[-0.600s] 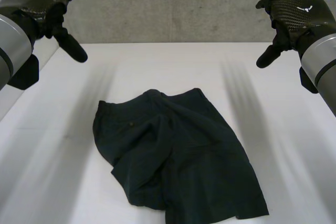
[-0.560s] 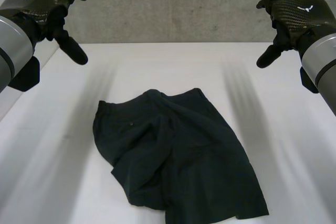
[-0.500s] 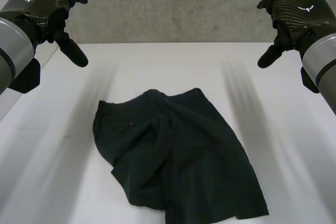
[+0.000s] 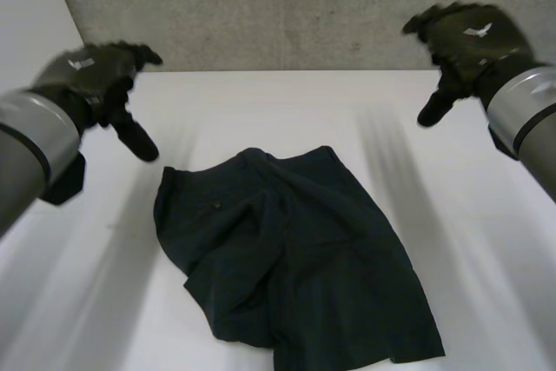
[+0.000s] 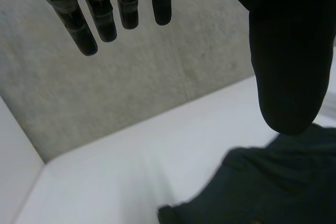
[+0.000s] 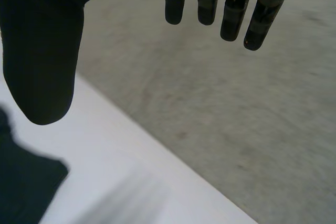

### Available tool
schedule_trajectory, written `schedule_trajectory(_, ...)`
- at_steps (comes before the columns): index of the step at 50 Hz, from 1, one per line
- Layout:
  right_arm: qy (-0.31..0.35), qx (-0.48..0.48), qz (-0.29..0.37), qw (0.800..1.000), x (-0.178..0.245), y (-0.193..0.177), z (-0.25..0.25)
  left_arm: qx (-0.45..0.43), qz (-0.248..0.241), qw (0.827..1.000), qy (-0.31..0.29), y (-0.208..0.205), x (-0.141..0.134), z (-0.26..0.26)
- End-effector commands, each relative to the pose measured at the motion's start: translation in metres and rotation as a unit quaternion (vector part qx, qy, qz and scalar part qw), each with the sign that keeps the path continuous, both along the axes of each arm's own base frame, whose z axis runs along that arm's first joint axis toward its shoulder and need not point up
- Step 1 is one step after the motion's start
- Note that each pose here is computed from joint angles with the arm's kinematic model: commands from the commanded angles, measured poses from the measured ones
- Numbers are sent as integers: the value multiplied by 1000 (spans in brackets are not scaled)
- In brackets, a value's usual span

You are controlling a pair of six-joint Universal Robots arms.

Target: Fold the shorts.

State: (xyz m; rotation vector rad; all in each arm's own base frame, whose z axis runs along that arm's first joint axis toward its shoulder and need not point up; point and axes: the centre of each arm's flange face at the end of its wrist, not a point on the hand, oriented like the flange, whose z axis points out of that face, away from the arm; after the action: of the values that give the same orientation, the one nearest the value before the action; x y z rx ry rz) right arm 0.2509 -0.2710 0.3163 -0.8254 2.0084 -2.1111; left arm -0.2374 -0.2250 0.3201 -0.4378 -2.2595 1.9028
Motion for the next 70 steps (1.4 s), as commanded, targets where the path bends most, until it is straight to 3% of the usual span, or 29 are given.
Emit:
schedule_trajectory(1,152,2,126,980,14,9,-41,32,-35,999,13,24,-16,-50)
schedule_trajectory(14,186,90,174,963,19,-17,-119,65,-67,996,-7,32,-40,-110)
schedule_trajectory(31,188,159,186,951,27,-28,-176,103,-41,992,-60,17,-71,-175)
schedule_trajectory(44,185,169,196,948,25,-19,-175,40,-34,998,-26,-15,-87,-146)
schedule_trajectory(48,180,154,196,952,22,-9,-156,-6,-26,999,-32,-40,-88,-123)
schedule_trajectory(55,136,179,202,953,26,21,-139,-90,-32,989,-112,-81,-96,-104)
schedule_trajectory(63,84,241,298,920,68,87,-150,-158,-65,979,-109,-122,-109,-96)
schedule_trajectory(70,5,255,326,910,107,100,-157,-166,-59,978,-108,-152,-94,-101)
